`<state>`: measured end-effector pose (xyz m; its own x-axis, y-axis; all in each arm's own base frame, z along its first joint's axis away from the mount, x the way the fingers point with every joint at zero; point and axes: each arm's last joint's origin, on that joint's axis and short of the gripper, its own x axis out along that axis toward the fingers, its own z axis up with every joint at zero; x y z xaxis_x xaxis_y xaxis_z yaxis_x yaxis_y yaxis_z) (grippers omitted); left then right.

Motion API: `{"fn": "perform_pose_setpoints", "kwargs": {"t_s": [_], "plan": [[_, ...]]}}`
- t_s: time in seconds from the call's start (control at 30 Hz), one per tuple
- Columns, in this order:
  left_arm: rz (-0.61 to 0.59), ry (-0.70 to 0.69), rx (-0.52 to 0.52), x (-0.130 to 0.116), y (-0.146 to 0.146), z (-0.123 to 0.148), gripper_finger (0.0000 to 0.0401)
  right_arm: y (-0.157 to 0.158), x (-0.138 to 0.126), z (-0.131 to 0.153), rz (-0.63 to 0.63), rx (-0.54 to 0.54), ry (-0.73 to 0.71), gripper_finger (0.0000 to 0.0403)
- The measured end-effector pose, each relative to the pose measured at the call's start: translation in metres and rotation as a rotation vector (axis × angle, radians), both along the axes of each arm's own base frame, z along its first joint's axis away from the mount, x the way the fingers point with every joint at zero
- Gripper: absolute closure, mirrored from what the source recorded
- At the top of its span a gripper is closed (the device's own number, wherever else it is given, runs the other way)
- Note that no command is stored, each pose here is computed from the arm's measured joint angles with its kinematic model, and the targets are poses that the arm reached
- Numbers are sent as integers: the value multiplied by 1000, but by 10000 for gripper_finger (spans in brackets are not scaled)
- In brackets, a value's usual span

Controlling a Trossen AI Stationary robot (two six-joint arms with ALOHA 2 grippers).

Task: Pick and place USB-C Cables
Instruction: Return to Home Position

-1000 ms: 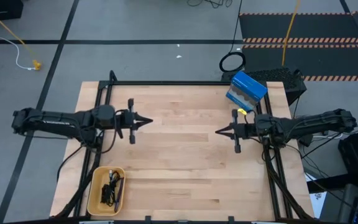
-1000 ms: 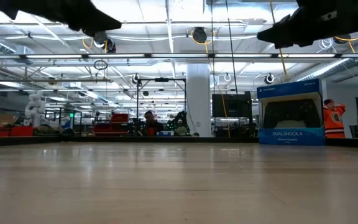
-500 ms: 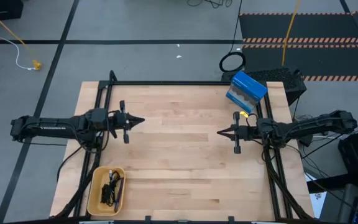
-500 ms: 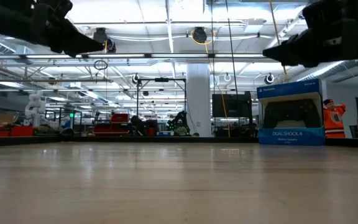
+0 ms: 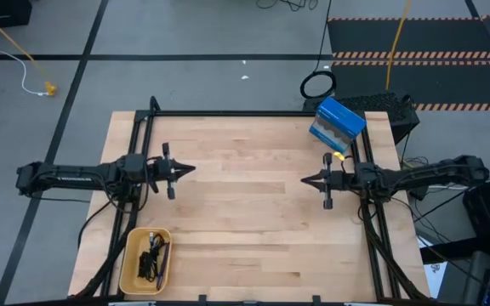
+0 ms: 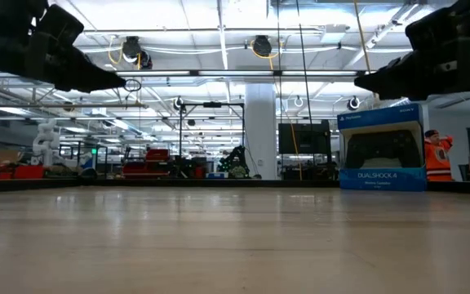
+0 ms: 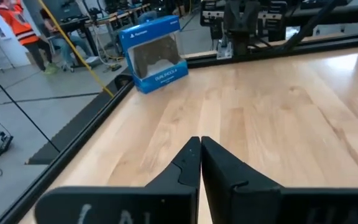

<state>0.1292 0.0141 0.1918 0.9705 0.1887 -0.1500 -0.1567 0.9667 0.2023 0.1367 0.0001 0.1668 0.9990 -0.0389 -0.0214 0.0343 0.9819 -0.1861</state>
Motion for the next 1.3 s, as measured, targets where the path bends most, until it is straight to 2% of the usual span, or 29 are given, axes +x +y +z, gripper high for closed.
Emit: {"fn": "perform_pose_setpoints", "kwargs": {"t_s": [0.17,0.33,0.6,0.87,1.07,1.3], "plan": [[-1,-51,15,-4,0,-2,397,0,-4,5,0,-11,-42,403],[-1,-94,22,-8,-1,-7,387,0,-8,6,-3,-16,-48,403],[-19,-146,1,-12,-2,-24,393,-1,-13,9,-22,-34,-70,403],[-25,-160,-35,-12,-2,-23,397,-2,-20,3,-80,9,-7,403],[-26,-208,-62,-12,-2,-19,382,-3,-25,6,-80,43,-37,403],[-27,-256,-70,-12,-2,-14,397,-3,-28,10,-109,46,-89,403]]}}
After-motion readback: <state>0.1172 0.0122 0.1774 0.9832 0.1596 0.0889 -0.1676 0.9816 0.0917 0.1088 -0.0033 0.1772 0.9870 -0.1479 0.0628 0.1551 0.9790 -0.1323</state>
